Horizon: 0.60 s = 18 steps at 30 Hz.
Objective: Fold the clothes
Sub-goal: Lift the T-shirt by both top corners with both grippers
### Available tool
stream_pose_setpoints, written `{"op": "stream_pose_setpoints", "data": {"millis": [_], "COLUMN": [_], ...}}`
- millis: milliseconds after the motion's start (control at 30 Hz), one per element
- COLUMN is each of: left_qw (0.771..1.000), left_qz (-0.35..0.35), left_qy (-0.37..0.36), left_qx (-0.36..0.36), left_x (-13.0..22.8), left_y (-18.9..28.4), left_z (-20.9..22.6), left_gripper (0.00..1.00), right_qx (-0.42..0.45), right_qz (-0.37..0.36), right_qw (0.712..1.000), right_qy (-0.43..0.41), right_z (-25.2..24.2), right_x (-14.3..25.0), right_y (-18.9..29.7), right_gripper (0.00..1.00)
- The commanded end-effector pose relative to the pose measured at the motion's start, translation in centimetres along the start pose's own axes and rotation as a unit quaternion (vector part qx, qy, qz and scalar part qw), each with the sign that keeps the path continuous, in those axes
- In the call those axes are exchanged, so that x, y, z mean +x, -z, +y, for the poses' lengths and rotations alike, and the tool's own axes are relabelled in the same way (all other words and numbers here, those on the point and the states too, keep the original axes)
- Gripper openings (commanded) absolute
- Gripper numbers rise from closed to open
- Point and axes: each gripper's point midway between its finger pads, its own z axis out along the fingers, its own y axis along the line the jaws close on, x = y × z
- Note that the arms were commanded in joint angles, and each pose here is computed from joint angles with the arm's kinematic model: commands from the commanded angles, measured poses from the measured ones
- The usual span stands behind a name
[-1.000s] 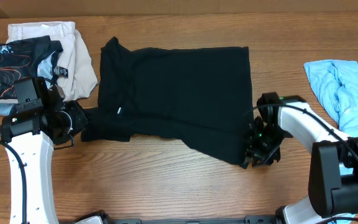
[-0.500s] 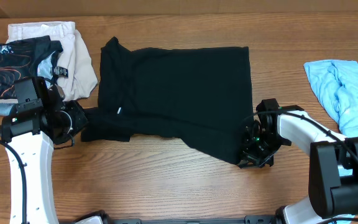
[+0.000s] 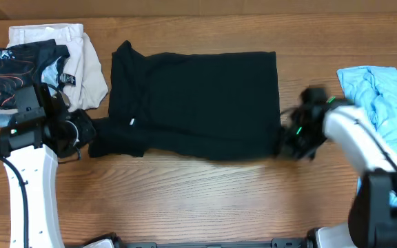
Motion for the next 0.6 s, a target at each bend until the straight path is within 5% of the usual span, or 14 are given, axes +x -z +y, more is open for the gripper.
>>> {"op": "stream_pose_setpoints", "data": {"millis": [0, 167, 400, 567], "left_qw": [0.998, 0.994, 0.981, 0.963], "left_qz": [-0.053, -0.097, -0.171, -0.237], "left_qy": [-0.028, -0.044, -0.066, -0.085], "left_qx": [0.024, 0.039, 0.069, 0.098], "left_x": [-3.1, -5.1, -6.9, -6.5], "left_y": [3.3, 7.8, 16.5, 24.4], "left_z": [-2.2, -4.0, -6.7, -8.3], "left_gripper": [0.04, 0.04, 0.04, 0.04], "right_qx": [-0.028, -0.020, 0.008, -0.005], "right_qz": [-0.173, -0.286, -0.388, -0.504], "right_qw": [0.983, 0.955, 0.918, 0.859], "right_qy": [0.052, 0.074, 0.081, 0.091], "right_z": [3.3, 5.1, 5.2, 5.4], "right_x": [-3.9, -2.2, 2.4, 7.3], "right_y": [12.5, 24.2, 32.9, 39.2], "right_gripper": [0.04, 0.04, 0.04, 0.04]}}
